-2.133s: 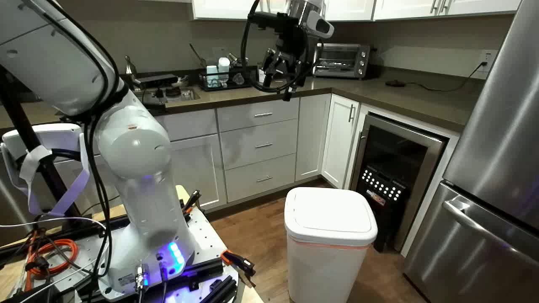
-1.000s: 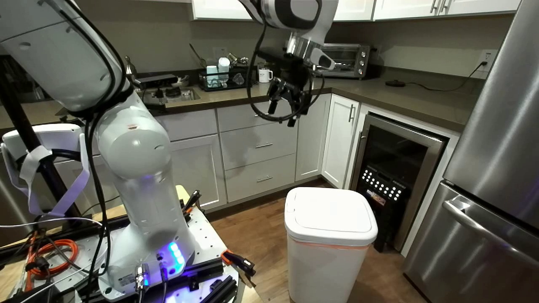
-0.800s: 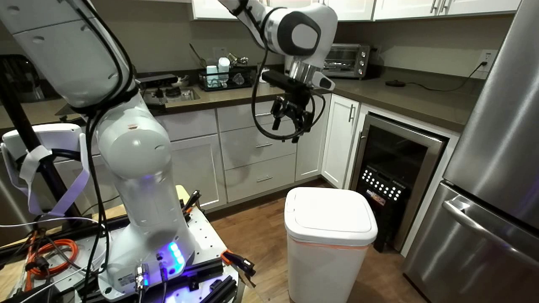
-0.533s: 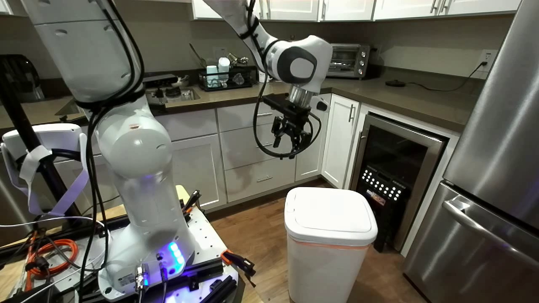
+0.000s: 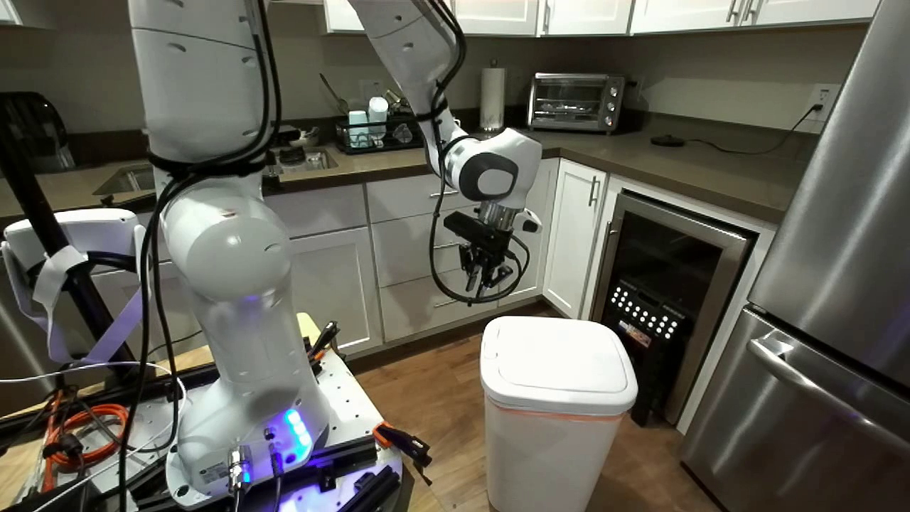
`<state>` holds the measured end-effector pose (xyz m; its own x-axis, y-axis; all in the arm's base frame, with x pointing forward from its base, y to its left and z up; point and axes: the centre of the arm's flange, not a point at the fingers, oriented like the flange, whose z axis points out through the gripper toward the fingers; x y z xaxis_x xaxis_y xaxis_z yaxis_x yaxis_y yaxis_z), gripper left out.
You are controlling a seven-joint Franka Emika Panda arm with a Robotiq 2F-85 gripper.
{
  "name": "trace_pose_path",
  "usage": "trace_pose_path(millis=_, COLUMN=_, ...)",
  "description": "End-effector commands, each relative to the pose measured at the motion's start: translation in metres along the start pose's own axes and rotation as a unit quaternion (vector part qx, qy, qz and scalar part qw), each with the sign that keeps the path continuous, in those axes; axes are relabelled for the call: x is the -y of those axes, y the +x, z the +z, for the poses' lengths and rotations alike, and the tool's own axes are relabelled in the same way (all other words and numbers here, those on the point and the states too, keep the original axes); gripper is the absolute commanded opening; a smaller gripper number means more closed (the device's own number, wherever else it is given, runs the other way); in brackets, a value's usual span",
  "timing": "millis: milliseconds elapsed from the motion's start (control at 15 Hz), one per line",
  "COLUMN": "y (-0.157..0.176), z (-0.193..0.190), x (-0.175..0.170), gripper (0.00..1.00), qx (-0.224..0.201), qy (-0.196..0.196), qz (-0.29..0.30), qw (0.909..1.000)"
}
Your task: Open the bin
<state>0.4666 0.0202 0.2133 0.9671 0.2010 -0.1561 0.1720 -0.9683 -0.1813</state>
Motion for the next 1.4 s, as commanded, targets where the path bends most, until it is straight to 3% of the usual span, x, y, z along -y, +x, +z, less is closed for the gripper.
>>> trace_pose_path(millis=0, y=0.021, z=0.053, x=0.002, gripper=0.05, qx=-0.011, qy=0.006, qz=-0.034, qw=0.9993)
trace_pose_path(millis=67, y=0.027, z=0.070, x=0.005, gripper=0.00, qx=-0.014, qy=0.001, qz=-0.043, qw=0.9990)
trace_pose_path(millis=400, y=0.053, z=0.126, x=0.007, gripper=0.00, qx=-0.025, qy=-0.007, qz=-0.071, qw=0.9971)
trace_pose_path(millis=733, y=0.088, z=0.172, x=-0.008, gripper=0.01, qx=-0.008, qy=0.003, qz=-0.085, qw=0.9964)
trace_pose_path(millis=1333, y=0.133, z=0.222, x=-0.020, gripper=0.00, qx=-0.013, qy=-0.006, qz=-0.115, qw=0.9933)
